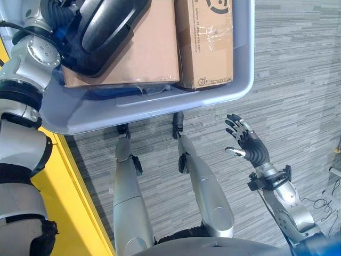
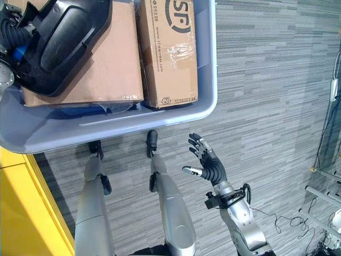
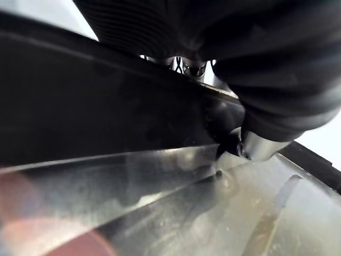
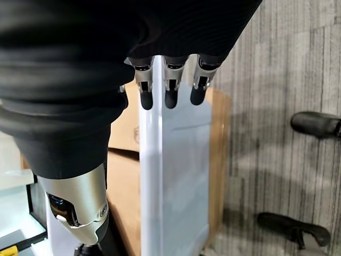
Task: Move parts from the plastic box to the shelf.
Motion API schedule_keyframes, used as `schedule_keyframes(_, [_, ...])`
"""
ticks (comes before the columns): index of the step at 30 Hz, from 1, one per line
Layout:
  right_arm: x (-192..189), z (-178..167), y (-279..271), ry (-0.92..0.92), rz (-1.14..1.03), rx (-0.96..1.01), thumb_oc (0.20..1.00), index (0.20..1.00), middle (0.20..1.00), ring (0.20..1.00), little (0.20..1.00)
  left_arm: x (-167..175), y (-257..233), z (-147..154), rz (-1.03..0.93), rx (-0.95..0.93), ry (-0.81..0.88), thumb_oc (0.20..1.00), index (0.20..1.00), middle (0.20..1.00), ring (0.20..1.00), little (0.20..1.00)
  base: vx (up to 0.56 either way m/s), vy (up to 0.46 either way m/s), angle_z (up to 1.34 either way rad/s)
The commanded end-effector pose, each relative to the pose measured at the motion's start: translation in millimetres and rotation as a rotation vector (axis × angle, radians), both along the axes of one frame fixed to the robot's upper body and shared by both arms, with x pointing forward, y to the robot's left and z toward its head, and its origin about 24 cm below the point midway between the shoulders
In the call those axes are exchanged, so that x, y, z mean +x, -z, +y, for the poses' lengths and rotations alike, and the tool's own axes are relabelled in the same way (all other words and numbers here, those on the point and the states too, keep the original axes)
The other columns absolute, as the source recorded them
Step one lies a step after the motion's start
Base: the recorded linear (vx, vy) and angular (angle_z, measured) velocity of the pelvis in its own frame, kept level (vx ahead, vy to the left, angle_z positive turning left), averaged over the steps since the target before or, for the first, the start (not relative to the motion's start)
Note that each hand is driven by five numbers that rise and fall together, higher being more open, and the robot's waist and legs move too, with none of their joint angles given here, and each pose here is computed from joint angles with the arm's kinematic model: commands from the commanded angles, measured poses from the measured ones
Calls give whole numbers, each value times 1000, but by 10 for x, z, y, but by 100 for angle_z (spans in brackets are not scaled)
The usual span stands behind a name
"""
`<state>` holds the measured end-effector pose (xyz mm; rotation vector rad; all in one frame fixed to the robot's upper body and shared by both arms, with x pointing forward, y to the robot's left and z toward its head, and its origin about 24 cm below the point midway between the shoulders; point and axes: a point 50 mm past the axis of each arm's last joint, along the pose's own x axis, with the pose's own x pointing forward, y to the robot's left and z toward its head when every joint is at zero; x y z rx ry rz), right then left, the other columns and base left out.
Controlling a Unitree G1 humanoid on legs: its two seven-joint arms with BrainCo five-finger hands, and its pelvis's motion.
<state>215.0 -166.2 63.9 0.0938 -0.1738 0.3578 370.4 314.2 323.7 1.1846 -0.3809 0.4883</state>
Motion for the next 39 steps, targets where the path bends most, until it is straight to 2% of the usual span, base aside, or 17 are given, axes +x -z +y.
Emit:
schedule_keyframes(1, [-93,-216,39,33,34,-27,1000,1000,1000,1000,1000,-37,283,221,74,-83,-55,200,200,200,200,200,0,0,0])
schedule_keyframes(11, [-55,-238,65,59,43,-32,1000,1000,1000,1000,1000,-85,730,-107,-1,-311,232,200,200,200,200,200,-14,7,-4])
schedule_keyframes(12, [-41,-255,53,72,35,-46,1000,1000,1000,1000,1000,-180,900,-226,3,-352,328,200,200,200,200,200,-19,25,3])
schedule_keyframes(15, [-21,-269,46,88,27,-63,1000,1000,1000,1000,1000,-269,1039,-308,2,-401,395,200,200,200,200,200,-8,12,1])
schedule_keyframes(17, [-17,-286,59,109,29,-72,1000,1000,1000,1000,1000,-367,1235,-421,-30,-513,461,200,200,200,200,200,-1,15,2])
schedule_keyframes(18, [5,-296,61,127,27,-75,1000,1000,1000,1000,1000,-444,1431,-550,-44,-635,516,200,200,200,200,200,5,28,5])
schedule_keyframes(19, [4,-296,62,126,28,-76,1000,1000,1000,1000,1000,-449,1436,-548,-44,-637,515,200,200,200,200,200,-53,52,2])
schedule_keyframes(21, [74,-291,14,151,1,-77,1000,1000,1000,1000,1000,-546,1637,-739,-45,-762,587,200,200,200,200,200,-36,50,6])
schedule_keyframes(28, [107,-270,17,158,-1,-104,1000,1000,1000,1000,1000,-685,1936,-974,16,-916,665,200,200,200,200,200,40,25,3])
schedule_keyframes(39, [43,-324,95,166,45,-114,1000,1000,1000,1000,1000,-1045,2151,-961,113,-1001,734,200,200,200,200,200,57,0,-3])
